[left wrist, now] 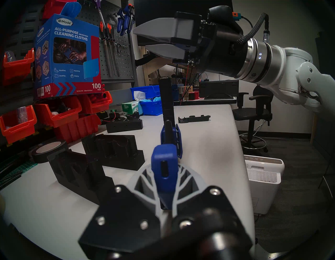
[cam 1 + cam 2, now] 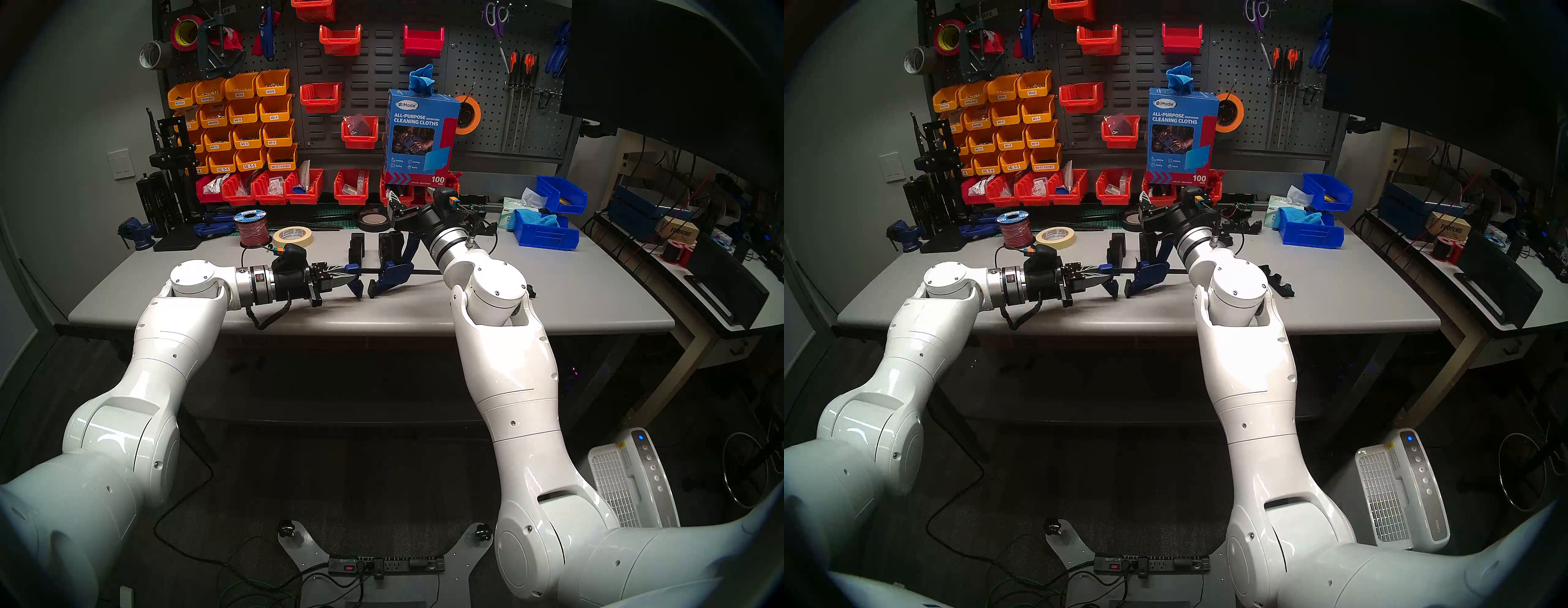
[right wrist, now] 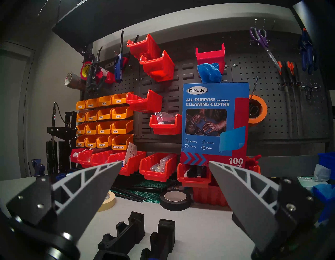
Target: Clamp the two 3D printed pieces together with the clamp
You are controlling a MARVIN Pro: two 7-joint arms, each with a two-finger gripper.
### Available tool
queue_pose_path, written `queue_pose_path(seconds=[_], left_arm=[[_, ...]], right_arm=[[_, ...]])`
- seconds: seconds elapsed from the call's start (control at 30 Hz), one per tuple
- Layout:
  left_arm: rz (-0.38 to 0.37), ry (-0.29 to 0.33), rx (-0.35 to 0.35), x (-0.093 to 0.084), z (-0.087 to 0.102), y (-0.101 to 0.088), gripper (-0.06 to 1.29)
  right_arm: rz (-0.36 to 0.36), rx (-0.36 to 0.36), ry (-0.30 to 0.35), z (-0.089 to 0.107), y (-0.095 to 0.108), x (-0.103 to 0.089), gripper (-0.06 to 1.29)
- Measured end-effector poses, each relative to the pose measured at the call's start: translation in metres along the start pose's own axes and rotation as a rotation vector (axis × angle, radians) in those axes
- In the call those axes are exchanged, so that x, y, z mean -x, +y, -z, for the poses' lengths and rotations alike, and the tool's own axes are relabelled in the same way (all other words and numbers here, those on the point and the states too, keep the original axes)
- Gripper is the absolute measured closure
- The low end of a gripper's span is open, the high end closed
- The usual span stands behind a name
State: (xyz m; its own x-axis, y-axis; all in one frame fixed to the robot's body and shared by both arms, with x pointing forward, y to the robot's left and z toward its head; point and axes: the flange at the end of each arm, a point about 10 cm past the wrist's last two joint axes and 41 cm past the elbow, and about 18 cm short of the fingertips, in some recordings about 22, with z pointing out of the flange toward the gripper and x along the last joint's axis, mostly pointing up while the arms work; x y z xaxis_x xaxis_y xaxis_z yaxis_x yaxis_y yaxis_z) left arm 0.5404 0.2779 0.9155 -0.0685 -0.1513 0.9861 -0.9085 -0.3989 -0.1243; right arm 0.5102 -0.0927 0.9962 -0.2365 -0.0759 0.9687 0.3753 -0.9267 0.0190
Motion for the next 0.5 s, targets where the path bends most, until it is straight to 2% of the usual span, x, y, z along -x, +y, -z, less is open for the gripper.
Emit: queue_pose_path(seconds=[0.5], left_arm=[[0.000, 0.000, 0.001, 0.000, 0.000, 0.000, 1.18]], right_arm=[[0.007, -0.028, -0.065, 0.022, -0.005, -0.014, -0.03]])
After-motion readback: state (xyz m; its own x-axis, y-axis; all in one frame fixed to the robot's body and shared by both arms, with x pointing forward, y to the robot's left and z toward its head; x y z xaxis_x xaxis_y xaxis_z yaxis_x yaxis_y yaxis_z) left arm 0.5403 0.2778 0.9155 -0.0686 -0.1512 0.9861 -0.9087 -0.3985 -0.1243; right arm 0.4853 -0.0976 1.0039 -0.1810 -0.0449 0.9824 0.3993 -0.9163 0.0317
